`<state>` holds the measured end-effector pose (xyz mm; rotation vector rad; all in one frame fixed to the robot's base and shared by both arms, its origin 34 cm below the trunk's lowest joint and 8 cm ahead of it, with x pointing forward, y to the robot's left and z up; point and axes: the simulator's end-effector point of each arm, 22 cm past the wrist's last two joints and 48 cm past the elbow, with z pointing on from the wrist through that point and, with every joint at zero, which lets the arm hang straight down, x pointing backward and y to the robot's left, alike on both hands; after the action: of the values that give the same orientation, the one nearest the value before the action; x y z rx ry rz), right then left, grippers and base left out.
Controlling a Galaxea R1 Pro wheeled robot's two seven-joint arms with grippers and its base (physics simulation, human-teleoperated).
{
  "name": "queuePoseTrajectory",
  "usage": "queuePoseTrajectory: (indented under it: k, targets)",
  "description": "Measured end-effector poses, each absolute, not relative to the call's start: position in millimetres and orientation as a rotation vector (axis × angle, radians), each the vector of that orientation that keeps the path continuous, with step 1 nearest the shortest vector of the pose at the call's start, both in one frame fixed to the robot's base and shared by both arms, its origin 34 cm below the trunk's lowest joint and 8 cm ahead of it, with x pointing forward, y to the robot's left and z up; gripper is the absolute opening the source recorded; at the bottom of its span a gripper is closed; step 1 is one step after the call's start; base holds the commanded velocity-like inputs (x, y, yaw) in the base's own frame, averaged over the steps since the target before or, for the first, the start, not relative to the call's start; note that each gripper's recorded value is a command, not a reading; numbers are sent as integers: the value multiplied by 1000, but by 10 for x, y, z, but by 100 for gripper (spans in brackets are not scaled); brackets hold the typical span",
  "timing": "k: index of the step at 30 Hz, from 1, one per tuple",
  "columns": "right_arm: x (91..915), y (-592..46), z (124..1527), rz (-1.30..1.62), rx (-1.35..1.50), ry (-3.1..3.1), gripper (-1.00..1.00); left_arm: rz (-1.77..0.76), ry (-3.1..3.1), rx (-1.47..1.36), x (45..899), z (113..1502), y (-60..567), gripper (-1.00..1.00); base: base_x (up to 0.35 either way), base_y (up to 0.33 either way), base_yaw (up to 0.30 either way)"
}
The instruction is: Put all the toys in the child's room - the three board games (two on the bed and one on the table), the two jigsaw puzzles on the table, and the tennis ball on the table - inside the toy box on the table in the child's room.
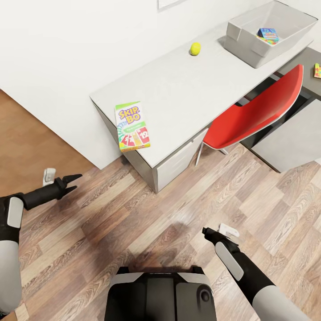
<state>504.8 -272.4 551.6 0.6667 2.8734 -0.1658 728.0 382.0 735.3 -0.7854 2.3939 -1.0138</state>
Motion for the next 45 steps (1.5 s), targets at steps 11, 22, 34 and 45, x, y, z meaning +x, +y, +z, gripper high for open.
queuePoseTrajectory:
  k: [11,22,34,45]
  targets:
    - [5048,-2729,5516,-166,670,2873,100,-1268,2205,-809,7464,7750,3633,100,0,0,0]
    - [5047,-2732,5516,-165,673,2873,100,-1487,2087,-729,7516,8030,3326,100,0,0,0]
    - [5047,-2736,5516,-165,673,2873,100,-1572,2120,-655,7463,8032,3019,100,0,0,0]
    - [5047,-2739,5518,-165,674,2872,100,-1555,2104,-618,7484,8047,3008,100,89,-2,0]
